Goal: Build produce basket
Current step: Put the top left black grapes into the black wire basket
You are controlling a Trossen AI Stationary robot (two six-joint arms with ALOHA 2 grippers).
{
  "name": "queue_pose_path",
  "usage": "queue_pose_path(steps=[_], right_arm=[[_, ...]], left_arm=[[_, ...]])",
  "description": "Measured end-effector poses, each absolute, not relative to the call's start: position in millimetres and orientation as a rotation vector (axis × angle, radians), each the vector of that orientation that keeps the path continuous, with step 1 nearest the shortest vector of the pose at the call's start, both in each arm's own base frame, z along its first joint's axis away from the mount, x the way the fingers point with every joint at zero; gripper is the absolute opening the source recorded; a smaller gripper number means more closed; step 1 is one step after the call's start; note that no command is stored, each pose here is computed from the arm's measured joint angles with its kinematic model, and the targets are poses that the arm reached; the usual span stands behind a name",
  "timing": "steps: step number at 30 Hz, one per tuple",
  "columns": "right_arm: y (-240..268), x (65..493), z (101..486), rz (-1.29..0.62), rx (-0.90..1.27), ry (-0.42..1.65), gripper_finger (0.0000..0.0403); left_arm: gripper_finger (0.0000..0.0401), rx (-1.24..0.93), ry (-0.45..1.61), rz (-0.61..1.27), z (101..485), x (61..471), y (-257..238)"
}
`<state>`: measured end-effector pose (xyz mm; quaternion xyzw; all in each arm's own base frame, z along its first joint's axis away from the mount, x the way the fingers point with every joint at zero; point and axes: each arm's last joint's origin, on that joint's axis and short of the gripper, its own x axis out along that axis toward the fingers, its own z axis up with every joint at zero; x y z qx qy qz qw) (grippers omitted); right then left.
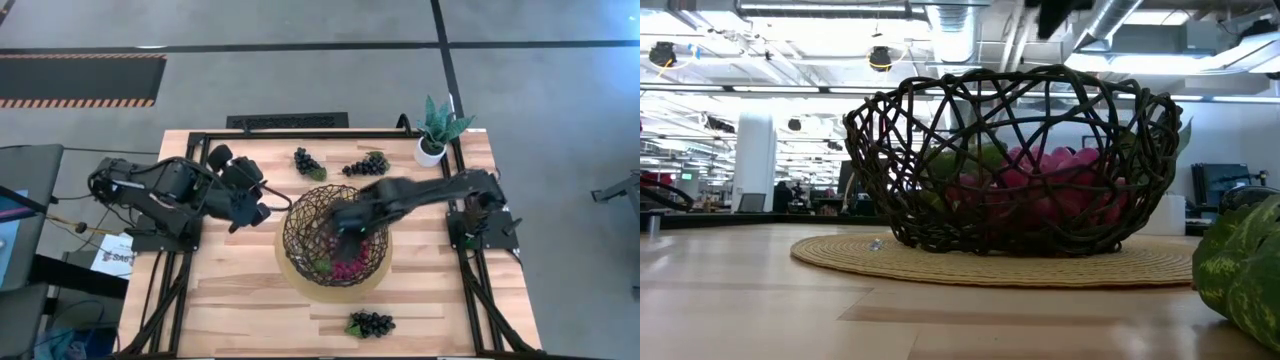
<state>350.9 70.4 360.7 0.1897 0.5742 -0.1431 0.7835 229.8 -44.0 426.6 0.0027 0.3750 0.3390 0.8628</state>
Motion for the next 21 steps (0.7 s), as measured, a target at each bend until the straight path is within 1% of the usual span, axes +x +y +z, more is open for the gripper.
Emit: queue_pose_path(steps=[5, 13, 16, 19, 21], right_arm=[[53, 312, 408, -0.386, 0.47, 1.163, 0.024], [38, 226, 474, -0.432, 0.574, 0.867, 0.024], [39, 191, 492, -0.41, 0.583, 0.766, 0.024], [39, 159, 505, -0.375, 0.597, 0.683, 0.024], [39, 142, 510, -0.358, 0.606, 0.639, 0.024]], left_arm=[[0.011, 0.053, 0.857, 0.684, 426, 235, -24], [0.011, 0.005, 0.871, 0.671, 427, 249, 25], [0.011, 0.035, 0.906, 0.56, 418, 257, 44], [0.011, 0.061, 0.906, 0.371, 402, 267, 63], [0.011, 0.044, 0.877, 0.279, 390, 273, 76]])
